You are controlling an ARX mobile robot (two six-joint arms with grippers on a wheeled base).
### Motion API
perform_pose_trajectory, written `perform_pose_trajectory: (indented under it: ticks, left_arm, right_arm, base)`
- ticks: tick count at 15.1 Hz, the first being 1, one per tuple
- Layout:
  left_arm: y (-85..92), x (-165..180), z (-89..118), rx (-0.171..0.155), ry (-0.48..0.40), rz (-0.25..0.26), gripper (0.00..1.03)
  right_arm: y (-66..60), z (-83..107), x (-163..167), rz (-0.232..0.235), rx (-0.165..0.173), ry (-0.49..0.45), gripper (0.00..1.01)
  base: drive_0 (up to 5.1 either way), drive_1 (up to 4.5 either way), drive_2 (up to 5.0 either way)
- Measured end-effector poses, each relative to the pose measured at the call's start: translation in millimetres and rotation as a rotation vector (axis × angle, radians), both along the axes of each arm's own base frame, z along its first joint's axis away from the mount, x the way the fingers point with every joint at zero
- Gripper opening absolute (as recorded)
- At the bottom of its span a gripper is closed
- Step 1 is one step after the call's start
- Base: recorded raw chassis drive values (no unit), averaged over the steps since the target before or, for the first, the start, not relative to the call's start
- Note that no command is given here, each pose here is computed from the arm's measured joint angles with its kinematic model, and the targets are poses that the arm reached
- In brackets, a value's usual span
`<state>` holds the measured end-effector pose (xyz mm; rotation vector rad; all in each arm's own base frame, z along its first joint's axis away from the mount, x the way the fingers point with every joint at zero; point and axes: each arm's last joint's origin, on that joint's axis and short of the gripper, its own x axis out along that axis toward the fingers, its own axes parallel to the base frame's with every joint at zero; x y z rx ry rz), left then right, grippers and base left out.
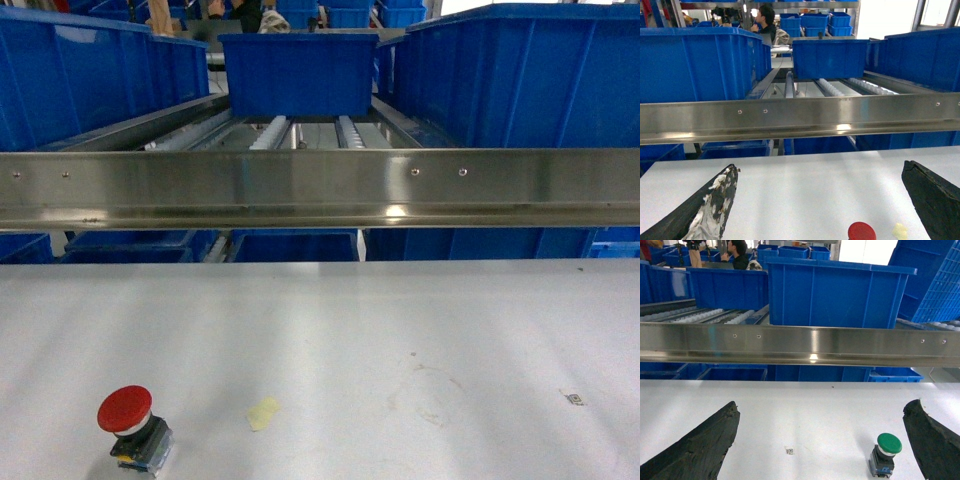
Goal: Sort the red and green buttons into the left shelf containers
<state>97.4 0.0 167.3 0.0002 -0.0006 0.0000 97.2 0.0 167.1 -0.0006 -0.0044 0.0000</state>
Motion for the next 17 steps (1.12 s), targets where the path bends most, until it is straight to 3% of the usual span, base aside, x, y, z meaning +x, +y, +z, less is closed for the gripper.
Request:
perform_pose_trajectory:
  ticks: [3,4,5,7,10,13,15,16,17]
  left_arm:
    - [0.0,0.0,0.0,0.0,0.0,0.0,0.98]
    - [-0.3,0.9,1.4,-0.002,-0.012,-0.004,0.98]
    - [-1.6,7.6,8.6,-0.011,-0.049,-0.022,0.98]
    - [-8.1,30.6,10.1,-0.028,0.035,-0.082,0.98]
    - [-17.7,66.5,18.5,-0.029,0.074,-0.156,0.98]
    - [-21.7,98.1,-3.9,-0.024,0.199,-0.168,0.98]
    - [-22.9,113.7,-13.1,0.013,0.255,-0.153,0.98]
    - [-22.8,113.1,-14.8,0.016,0.265,-0.153,0.98]
    - [-22.8,113.1,-13.2,0.02,0.254,-0.154,0.98]
  right_arm:
    - [0.0,0.2,0.0,0.001,0.0,-0.002,0.98]
    - [-1.1,4.4,2.4,0.02,-0.001,-0.039,0.98]
    - [-5.9,7.2,11.2,-0.011,-0.001,-0.047,0.98]
    - [-12.2,4.5,29.3,-0.011,0.009,0.009,0.98]
    - [-19.0,19.5,67.4,-0.032,-0.002,-0.011,0.98]
    - [-21.4,-2.2,106.1,-0.067,-0.019,0.102,0.98]
    - [-19.1,-18.8,130.7,-0.07,-0.038,0.184,0.98]
    - [-19.2,-28.0,131.3,-0.069,-0.041,0.237,0.98]
    - [-19.1,-27.5,130.6,-0.069,-0.043,0.228,0.98]
  base:
    - [0.0,0.0,0.0]
    - [0.0,0.0,0.0]
    - [0.0,0.0,0.0]
    - [0.0,0.0,0.0]
    - [0.0,0.0,0.0]
    - [0.0,0.0,0.0]
    - [0.0,0.0,0.0]
    - [0.0,0.0,0.0]
    - [0.0,0.0,0.0]
